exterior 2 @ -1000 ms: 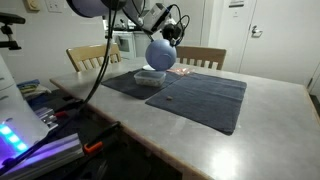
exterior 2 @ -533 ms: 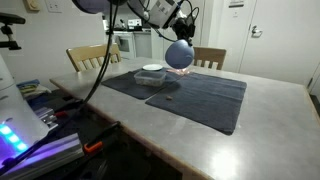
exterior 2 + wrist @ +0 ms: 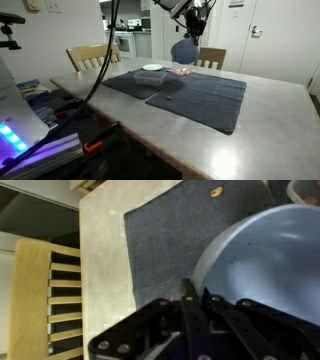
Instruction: Pour the contents of the blue bowl into the plastic container
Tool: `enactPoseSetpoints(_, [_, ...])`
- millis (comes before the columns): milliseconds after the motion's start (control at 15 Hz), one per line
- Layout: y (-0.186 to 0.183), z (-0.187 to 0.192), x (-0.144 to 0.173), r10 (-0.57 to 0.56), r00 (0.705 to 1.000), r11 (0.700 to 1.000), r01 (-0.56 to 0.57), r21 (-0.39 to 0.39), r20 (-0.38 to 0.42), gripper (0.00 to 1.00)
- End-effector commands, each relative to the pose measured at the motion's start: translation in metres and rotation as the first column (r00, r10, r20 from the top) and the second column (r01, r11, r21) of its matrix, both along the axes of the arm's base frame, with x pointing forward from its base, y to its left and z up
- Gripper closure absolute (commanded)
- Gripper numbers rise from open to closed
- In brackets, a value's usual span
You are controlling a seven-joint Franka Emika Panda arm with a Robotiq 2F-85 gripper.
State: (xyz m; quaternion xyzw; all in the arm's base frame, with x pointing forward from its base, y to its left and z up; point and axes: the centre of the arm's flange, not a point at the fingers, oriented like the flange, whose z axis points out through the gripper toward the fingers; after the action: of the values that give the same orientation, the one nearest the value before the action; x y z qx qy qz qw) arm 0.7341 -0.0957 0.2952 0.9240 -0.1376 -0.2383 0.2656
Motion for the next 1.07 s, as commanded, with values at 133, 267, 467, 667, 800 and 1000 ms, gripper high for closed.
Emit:
enactPoseSetpoints(133, [-0.019,-0.026,-0.059,-0.092,0.958,0.995,0.078,0.065,0.271,0.99])
enactPoseSetpoints(267, [-0.023,-0.010,0.023,-0.072,0.970,0.997,0.062,0.048,0.232,0.95])
enactPoseSetpoints(467, [-0.023,-0.020,0.026,-0.062,0.967,0.997,0.050,0.053,0.246,0.95])
enactPoseSetpoints(667, [-0.020,-0.019,0.029,-0.066,0.971,0.997,0.057,0.045,0.231,0.99])
enactPoseSetpoints(800, [-0.032,-0.016,0.009,-0.122,0.972,0.992,0.119,0.031,0.199,0.99])
enactPoseSetpoints(1000, [-0.051,-0.019,-0.038,-0.256,0.955,0.966,0.256,0.018,0.148,0.99])
